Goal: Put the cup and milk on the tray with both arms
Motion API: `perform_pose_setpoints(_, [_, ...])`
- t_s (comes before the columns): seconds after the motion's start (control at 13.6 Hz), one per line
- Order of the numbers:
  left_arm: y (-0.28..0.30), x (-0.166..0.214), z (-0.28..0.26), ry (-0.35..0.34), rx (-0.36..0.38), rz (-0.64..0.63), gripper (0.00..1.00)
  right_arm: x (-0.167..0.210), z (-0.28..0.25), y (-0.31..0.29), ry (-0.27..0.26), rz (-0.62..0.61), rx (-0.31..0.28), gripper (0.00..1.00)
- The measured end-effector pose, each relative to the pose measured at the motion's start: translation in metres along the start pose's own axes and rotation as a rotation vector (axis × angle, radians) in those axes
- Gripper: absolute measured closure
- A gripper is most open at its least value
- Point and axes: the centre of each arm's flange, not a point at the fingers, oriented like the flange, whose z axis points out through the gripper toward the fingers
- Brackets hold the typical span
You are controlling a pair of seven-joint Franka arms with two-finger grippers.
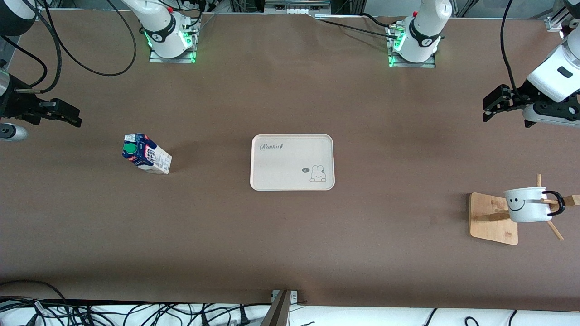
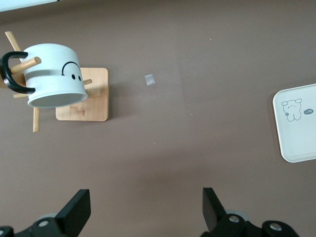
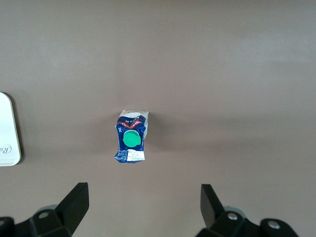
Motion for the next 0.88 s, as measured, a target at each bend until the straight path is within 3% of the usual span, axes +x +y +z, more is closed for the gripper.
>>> perform_pose_setpoints(0.88, [-0.0037, -0.0031, 0.0038, -0.025, -0.003, -0.007, 0.0, 0.0002, 0.0005, -0.0005, -0.002, -0.004, 0.0, 0.0])
